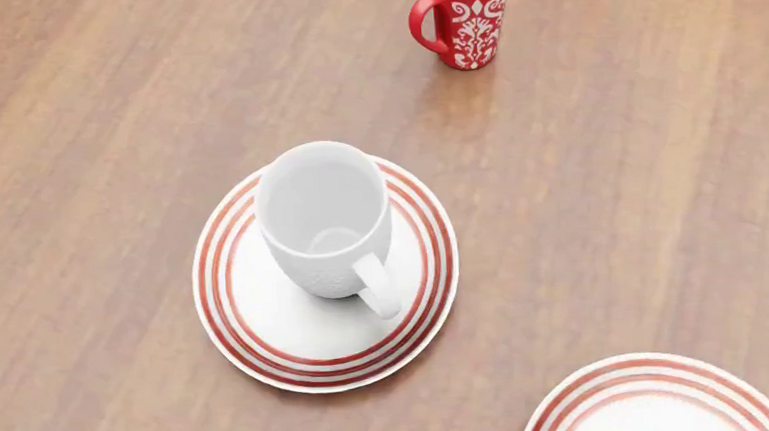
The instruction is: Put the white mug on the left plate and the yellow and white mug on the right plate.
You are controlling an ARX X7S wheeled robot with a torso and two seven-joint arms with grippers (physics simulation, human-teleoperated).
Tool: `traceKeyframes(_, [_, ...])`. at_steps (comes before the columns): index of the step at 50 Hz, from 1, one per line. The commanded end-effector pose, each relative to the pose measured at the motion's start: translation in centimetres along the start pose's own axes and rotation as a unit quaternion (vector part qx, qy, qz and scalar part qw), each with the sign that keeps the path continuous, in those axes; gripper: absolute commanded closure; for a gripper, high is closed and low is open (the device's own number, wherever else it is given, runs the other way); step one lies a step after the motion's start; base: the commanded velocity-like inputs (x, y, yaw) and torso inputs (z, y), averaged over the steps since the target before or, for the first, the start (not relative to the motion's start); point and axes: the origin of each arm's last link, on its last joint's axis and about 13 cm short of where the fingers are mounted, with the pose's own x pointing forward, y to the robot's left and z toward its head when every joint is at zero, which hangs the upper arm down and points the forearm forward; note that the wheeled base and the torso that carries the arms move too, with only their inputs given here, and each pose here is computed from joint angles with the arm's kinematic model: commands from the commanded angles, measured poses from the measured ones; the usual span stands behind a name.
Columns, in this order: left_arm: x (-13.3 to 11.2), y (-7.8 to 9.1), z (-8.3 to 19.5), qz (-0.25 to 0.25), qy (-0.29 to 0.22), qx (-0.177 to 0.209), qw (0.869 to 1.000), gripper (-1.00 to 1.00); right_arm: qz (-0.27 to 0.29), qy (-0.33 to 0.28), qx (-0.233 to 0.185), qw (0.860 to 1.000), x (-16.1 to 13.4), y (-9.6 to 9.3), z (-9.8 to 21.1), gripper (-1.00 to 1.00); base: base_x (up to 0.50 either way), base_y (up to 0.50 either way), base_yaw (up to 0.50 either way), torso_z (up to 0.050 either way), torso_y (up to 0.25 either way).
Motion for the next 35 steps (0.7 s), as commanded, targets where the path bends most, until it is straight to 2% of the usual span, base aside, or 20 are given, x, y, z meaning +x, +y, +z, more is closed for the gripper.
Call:
traceKeyframes(1, [0.6, 0.3, -0.6, 0.001, -0.003, 0.021, 1.0, -1.0, -0.006, -0.025, -0.021, 0.999, 1.4, -0.8, 3.4, -1.0, 0.0, 0.0, 0.0, 0.0, 0.0])
traceKeyframes(6, [0.7, 0.3, -0.7, 0.003, -0.003, 0.02, 1.0, -1.0, -0.012, -0.02, -0.01, 1.0, 1.6, -1.1, 3.8, -1.0, 0.0, 0.0, 0.0, 0.0, 0.0])
traceKeyframes(13, [0.6, 0.2, -0.8, 0.001, -0.003, 0.021, 1.0, -1.0, -0.022, -0.014, 0.0, 1.0, 3.4, -2.1, 3.8, -1.0, 0.0, 0.0, 0.0, 0.0, 0.0])
traceKeyframes(17, [0.6, 0.3, -0.8, 0.0, -0.002, 0.021, 1.0, -1.0, -0.025, -0.011, 0.008, 1.0, 5.0, -2.6, 3.7, -1.0, 0.0, 0.0, 0.0, 0.0, 0.0])
traceKeyframes(26, [0.6, 0.2, -1.3, -0.005, 0.005, 0.026, 1.0, -1.0, -0.045, 0.002, -0.008, 0.999, 8.7, -4.0, 3.2, -1.0, 0.0, 0.0, 0.0, 0.0, 0.0])
traceKeyframes(35, [1.3, 0.1, -2.7, -0.017, 0.016, 0.045, 0.999, -1.0, -0.04, -0.006, -0.007, 0.999, 12.2, -3.8, 2.2, -1.0, 0.0, 0.0, 0.0, 0.0, 0.0])
